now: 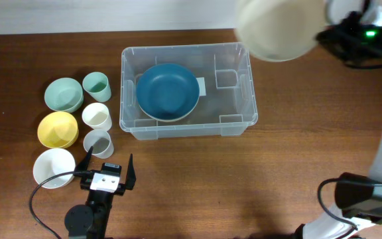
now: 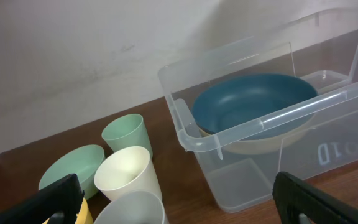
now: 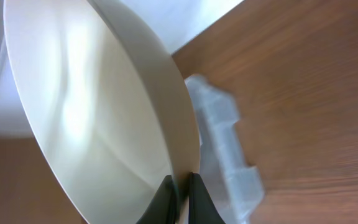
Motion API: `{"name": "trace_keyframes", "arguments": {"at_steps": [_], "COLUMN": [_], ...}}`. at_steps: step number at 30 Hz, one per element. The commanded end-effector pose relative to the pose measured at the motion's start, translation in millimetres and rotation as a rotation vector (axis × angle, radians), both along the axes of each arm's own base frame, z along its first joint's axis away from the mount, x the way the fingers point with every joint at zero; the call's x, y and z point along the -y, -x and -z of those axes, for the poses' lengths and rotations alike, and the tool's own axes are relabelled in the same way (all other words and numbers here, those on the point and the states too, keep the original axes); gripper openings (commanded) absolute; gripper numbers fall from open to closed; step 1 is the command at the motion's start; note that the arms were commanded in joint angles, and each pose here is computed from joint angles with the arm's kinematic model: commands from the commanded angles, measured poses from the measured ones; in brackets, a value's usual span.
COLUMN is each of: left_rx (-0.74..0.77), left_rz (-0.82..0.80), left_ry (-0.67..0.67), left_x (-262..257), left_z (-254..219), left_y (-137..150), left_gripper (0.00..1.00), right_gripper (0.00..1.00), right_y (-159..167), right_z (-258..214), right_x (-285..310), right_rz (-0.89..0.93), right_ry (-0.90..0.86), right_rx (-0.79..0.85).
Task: Pack container
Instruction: 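Lift the back cream bowl and carry it over the container, then lower the cream bowl onto the blue bowl and open the gripper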
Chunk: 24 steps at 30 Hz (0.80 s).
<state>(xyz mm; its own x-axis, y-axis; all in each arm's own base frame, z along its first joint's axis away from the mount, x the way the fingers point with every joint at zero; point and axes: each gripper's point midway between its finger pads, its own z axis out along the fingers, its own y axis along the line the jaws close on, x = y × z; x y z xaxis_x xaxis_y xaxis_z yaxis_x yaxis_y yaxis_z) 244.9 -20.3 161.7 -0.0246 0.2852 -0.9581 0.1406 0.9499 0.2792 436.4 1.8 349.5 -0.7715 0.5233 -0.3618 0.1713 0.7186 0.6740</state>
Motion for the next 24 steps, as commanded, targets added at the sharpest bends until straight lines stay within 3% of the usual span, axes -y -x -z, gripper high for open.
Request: {"name": "trace_keyframes", "arguments": {"at_steps": [1, 12, 24], "left_rx": [0.001, 0.001, 0.001], "left_rz": [0.004, 0.004, 0.004], "left_ry": [-0.007, -0.007, -0.007], "left_x": [0.2, 0.3, 0.2], "left_z": [1.5, 1.3, 1.3], "left_y": [0.2, 0.2, 0.2], "left_gripper": [1.0, 1.0, 1.0], "right_gripper": [0.04, 0.04, 0.04], "right_y": [6.9, 7.1, -13.0], "right_z": [-9.7, 40.1, 121.5], "right_x": [-59.6, -189.3, -253.2], "right_rz": [-0.181, -0.418, -0.536], "right_ry": [0.012, 0.098, 0.076], "right_rx": [0.052, -0.02, -0.139]}}
